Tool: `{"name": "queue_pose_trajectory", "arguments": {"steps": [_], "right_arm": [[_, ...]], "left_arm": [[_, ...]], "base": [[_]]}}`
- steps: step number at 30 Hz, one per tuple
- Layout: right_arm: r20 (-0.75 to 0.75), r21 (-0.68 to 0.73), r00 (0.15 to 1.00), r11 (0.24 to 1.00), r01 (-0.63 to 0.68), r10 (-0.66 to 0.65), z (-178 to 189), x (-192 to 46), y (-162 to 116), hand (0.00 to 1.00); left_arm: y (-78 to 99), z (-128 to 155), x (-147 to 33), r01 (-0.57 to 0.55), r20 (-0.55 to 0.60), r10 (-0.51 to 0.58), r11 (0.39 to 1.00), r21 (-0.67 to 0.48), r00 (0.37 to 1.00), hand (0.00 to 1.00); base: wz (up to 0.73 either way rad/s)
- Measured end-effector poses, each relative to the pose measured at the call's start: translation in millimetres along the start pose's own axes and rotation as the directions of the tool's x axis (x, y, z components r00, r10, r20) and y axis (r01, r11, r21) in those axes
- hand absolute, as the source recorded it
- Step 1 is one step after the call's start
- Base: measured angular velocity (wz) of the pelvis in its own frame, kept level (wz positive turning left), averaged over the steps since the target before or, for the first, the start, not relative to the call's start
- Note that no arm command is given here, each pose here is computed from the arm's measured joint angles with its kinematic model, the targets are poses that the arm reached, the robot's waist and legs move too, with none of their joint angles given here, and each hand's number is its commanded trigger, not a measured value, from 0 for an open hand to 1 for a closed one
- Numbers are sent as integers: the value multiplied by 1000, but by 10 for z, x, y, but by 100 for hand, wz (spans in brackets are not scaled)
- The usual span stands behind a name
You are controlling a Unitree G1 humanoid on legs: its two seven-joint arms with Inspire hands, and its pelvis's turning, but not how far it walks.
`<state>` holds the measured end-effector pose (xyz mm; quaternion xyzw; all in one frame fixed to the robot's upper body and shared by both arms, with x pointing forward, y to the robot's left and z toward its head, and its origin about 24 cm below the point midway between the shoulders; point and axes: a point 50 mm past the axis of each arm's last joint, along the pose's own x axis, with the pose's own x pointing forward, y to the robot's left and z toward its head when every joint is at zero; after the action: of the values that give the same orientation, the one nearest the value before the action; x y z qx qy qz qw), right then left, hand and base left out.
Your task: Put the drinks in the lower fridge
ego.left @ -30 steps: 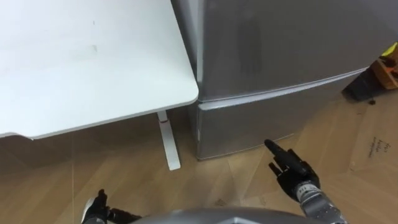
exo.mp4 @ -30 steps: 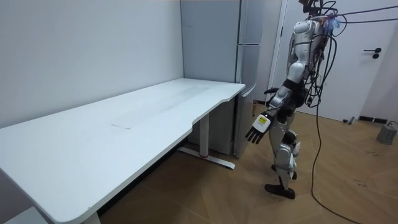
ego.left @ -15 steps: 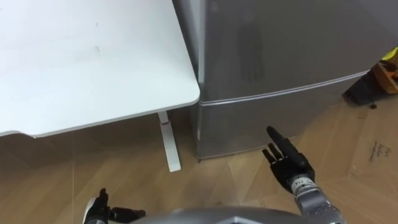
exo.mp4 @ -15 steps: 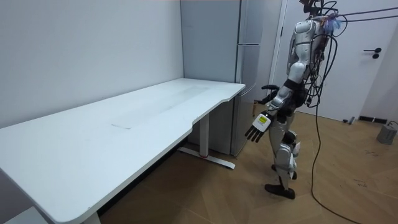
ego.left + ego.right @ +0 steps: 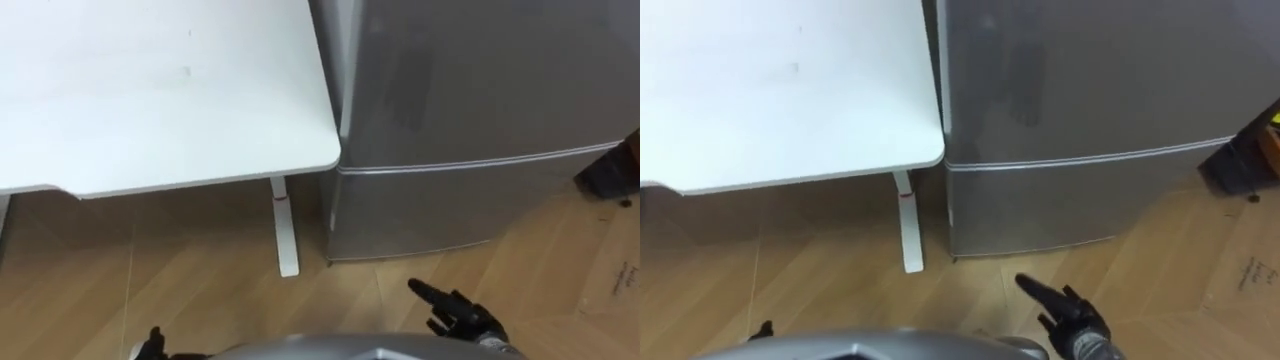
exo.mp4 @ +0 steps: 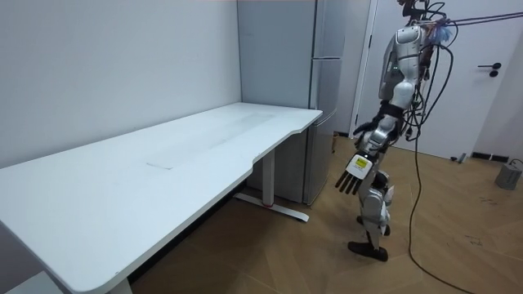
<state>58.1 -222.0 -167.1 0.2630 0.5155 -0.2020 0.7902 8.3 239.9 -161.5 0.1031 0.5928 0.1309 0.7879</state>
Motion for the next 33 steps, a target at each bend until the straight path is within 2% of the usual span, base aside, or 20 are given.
{"name": "queue_pose_trajectory", "arguments": {"steps": [7,13,17,25,33], "right_arm": [[-87,-170,989,980,103,-119,-113,-28,-144,0],[-96,-358,980,925,128,-173,-112,-27,-163,0],[-94,-411,975,900,146,-201,-107,-26,-174,0],[-117,-405,971,903,146,-209,-153,-44,-211,0],[-134,-378,959,908,182,-249,-139,-85,-341,0]], "left_arm": [[35,-232,-24,-8,-119,15,999,52,993,0],[22,-310,-42,3,-160,13,995,98,987,0],[19,-338,-45,6,-191,13,995,101,982,0],[27,-387,-54,30,-247,15,984,178,969,0],[81,-318,-30,30,-262,21,981,191,965,0]], "base": [[16],[11],[3],[3],[-1]]}}
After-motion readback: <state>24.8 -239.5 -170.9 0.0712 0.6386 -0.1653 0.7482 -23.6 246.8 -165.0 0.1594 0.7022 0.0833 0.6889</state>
